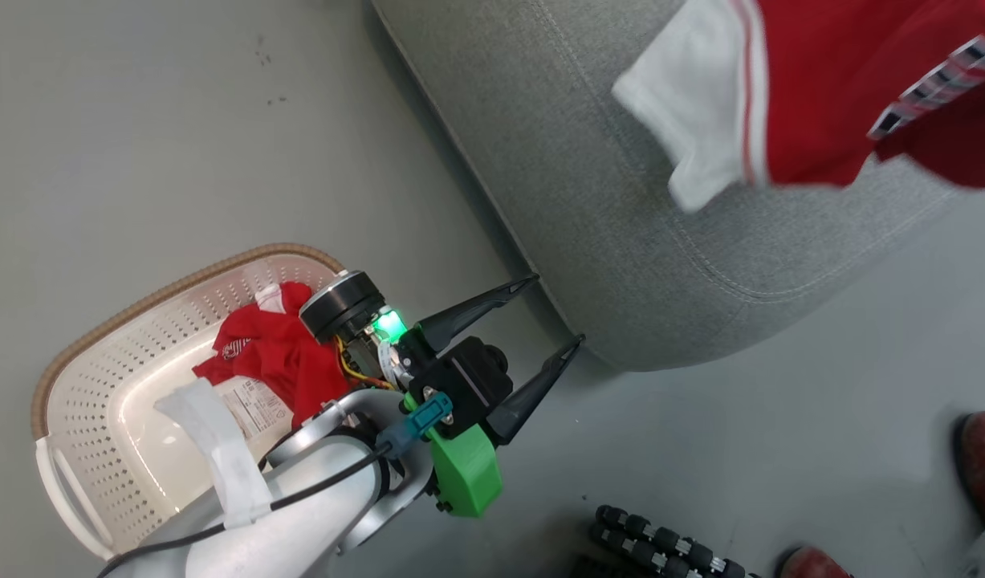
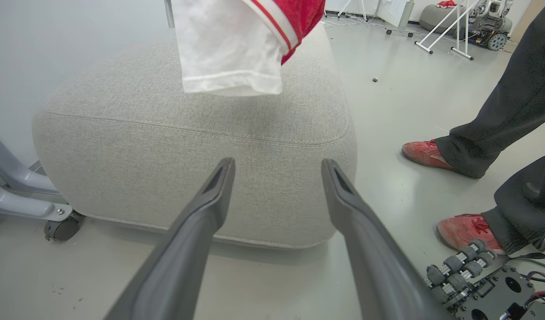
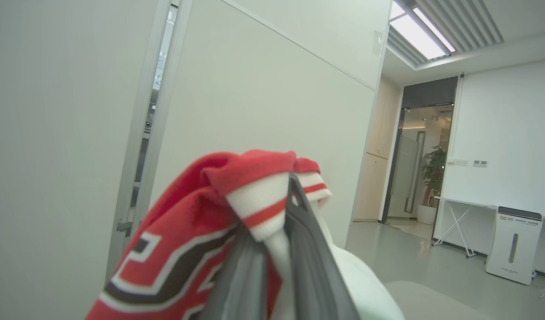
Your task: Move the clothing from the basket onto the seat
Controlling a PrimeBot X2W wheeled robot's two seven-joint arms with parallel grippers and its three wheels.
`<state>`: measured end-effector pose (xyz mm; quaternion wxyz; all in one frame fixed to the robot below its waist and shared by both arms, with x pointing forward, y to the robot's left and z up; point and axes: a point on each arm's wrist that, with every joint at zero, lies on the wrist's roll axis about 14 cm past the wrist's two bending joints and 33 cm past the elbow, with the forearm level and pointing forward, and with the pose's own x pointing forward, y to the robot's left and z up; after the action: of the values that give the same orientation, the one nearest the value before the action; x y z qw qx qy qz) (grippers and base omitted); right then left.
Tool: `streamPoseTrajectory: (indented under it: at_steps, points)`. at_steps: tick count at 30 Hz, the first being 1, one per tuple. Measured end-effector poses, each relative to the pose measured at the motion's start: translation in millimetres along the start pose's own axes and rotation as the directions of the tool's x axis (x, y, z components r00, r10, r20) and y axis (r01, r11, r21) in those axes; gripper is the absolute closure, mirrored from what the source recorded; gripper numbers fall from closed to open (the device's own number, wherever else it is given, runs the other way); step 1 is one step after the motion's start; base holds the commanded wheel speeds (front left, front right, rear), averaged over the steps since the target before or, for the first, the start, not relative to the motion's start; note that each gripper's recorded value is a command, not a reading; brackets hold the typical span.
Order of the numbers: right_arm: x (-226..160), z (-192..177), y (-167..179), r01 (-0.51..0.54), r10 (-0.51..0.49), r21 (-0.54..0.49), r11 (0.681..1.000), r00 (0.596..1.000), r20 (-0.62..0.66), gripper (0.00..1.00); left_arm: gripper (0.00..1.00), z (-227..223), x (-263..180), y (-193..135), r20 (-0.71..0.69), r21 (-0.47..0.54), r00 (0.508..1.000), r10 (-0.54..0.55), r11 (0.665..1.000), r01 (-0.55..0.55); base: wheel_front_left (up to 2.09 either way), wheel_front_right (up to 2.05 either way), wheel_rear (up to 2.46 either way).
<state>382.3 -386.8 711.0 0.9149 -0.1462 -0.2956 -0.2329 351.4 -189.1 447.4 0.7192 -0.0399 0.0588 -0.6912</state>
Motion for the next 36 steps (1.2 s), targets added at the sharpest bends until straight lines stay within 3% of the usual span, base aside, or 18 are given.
streamPoseTrajectory:
  at_steps: [5,8,13,19,20,21,22,23,24,28,36]
  points:
    - [50.5,14.6,-20.5,0.03,-0.017,-0.107,0.994,0.993,0.115,1.0,0.0,-5.4,-7.8,16.7,0.004,0.0,1.0,0.028,1.0,-0.028,0.0,0.0,0.0]
    - [61.3,-4.9,-27.8,0.053,-0.039,-0.148,0.988,0.995,0.093,1.0,0.0,-8.6,-14.5,30.4,0.011,0.004,0.998,0.062,0.998,-0.062,0.0,0.0,0.0]
    - [48.9,-92.2,-32.7,0.074,-0.093,-0.169,0.983,0.99,-0.108,1.0,0.0,-20.4,-27.3,54.4,0.015,-0.011,0.991,0.13,0.991,-0.13,0.0,0.0,0.0]
    - [-14.8,-211.9,-32.2,0.103,-0.176,-0.191,0.976,0.891,-0.418,1.0,0.0,-47.8,-50.0,77.1,-0.011,-0.065,0.972,0.233,0.97,-0.234,0.0,0.0,0.0]
    - [-23.7,-224.8,-30.0,0.107,-0.182,-0.188,0.976,0.874,-0.45,0.95,0.0,-50.3,-52.9,79.1,-0.013,-0.072,0.969,0.246,0.966,-0.247,0.0,0.0,0.0]
    - [-33.4,-239.4,-25.3,0.106,-0.182,-0.181,0.978,0.855,-0.486,0.84,0.0,-54.0,-56.7,81.9,-0.018,-0.08,0.965,0.263,0.961,-0.264,0.0,0.0,0.0]
    - [-41.2,-251.5,-20.9,0.11,-0.185,-0.172,0.979,0.838,-0.513,0.6,0.0,-58.9,-61.1,84.5,-0.029,-0.085,0.96,0.279,0.956,-0.28,0.0,0.0,0.0]
    - [-46.4,-259.8,-16.7,0.11,-0.183,-0.167,0.98,0.827,-0.531,0.05,0.0,-63.1,-64.6,86.1,-0.041,-0.089,0.957,0.288,0.953,-0.291,0.0,0.0,0.0]
    - [-51.3,-268.4,-11.2,0.107,-0.178,-0.159,0.981,0.817,-0.548,0.0,0.0,-67.4,-68.5,88.0,-0.049,-0.096,0.953,0.3,0.948,-0.303,0.0,0.0,0.0]
    - [-62.8,-288.7,10.5,0.092,-0.15,-0.128,0.987,0.797,-0.585,0.0,0.0,-76.2,-78.5,93.3,-0.067,-0.111,0.939,0.338,0.933,-0.343,0.0,0.0,0.0]
    - [-104.8,-278.8,35.0,0.038,-0.084,-0.085,0.996,0.765,-0.639,0.0,0.0,-61.4,-84.9,94.5,-0.025,-0.134,0.911,0.411,0.902,-0.41,0.0,0.0,0.0]
